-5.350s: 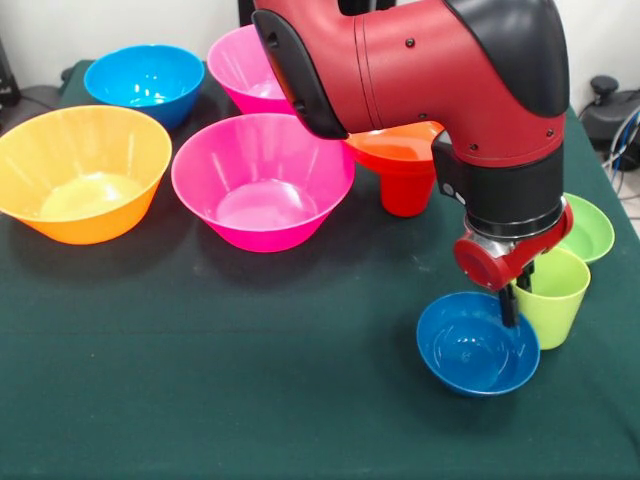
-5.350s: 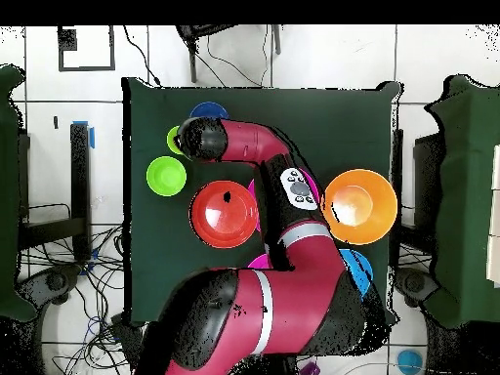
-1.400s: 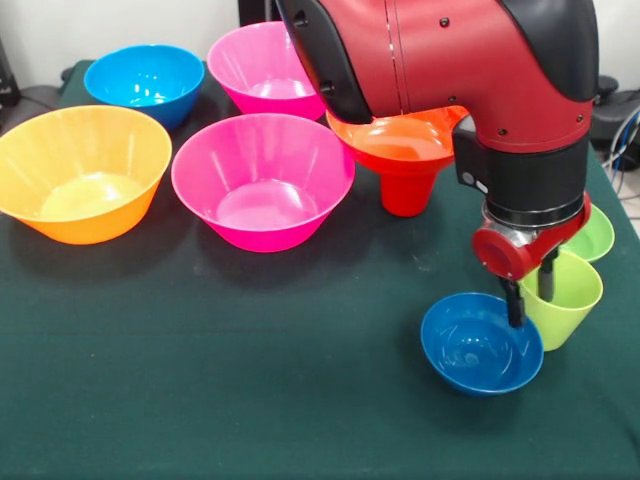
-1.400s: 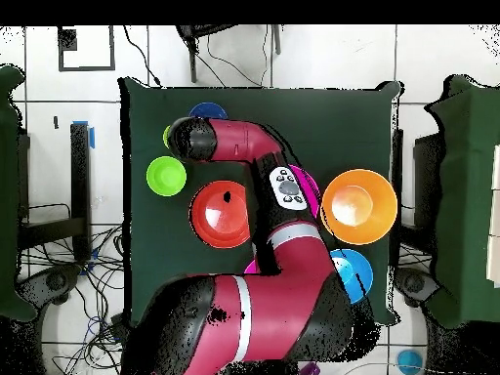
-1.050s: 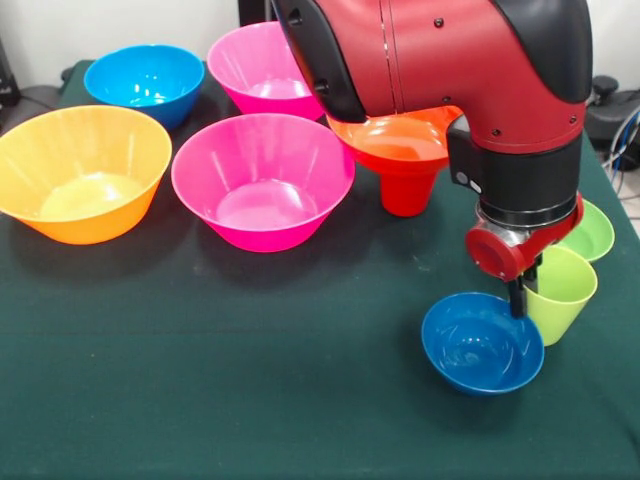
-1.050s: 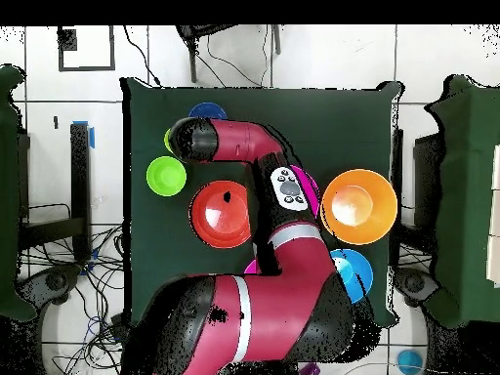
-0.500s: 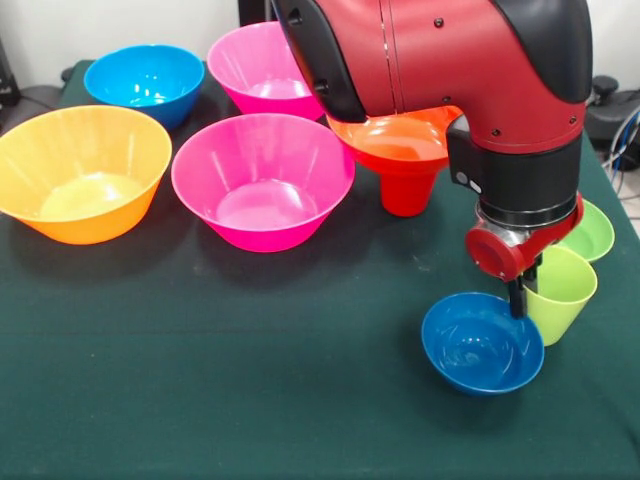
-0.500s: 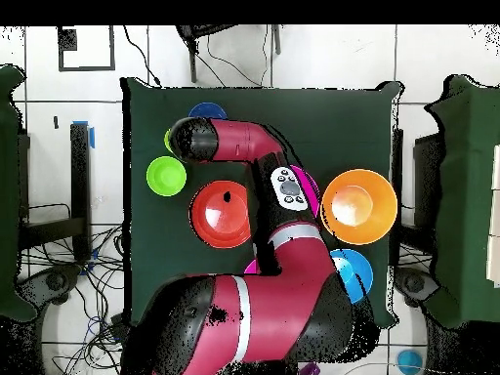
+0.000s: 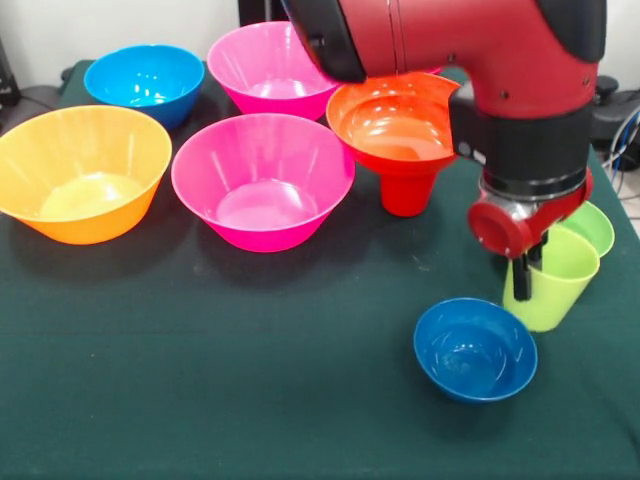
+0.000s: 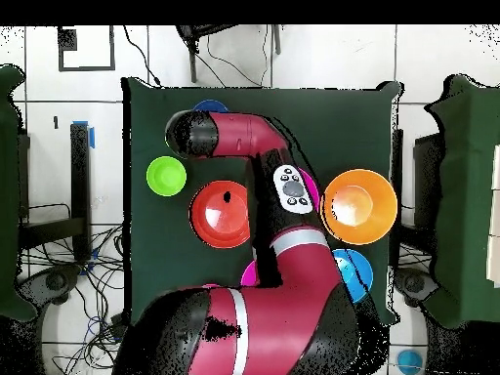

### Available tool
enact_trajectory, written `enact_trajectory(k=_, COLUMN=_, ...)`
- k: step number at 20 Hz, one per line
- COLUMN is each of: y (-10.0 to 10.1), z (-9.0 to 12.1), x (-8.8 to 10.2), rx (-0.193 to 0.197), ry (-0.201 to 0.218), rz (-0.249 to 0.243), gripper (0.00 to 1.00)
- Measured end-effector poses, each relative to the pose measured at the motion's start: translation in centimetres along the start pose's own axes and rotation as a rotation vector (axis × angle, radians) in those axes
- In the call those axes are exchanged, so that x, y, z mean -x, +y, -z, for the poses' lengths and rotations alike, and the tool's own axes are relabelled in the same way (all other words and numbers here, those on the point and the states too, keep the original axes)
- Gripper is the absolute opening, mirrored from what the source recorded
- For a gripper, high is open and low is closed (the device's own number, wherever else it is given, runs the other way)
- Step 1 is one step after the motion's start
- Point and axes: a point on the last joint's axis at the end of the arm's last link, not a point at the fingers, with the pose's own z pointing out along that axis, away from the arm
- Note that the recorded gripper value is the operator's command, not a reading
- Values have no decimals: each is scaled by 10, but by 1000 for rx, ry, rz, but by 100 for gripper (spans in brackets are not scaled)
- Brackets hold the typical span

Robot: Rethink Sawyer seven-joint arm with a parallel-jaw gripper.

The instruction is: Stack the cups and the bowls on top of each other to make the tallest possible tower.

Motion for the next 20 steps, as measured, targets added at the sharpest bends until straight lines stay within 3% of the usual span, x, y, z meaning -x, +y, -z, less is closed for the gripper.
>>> enact_trajectory(k=9, y=-14, z=64, x=22, rx=-29, ry=8, rz=22, gripper=0)
enact_trajectory(k=20, y=-36, z=104, x=25, rx=-71, ry=-15, rz=11, gripper=0)
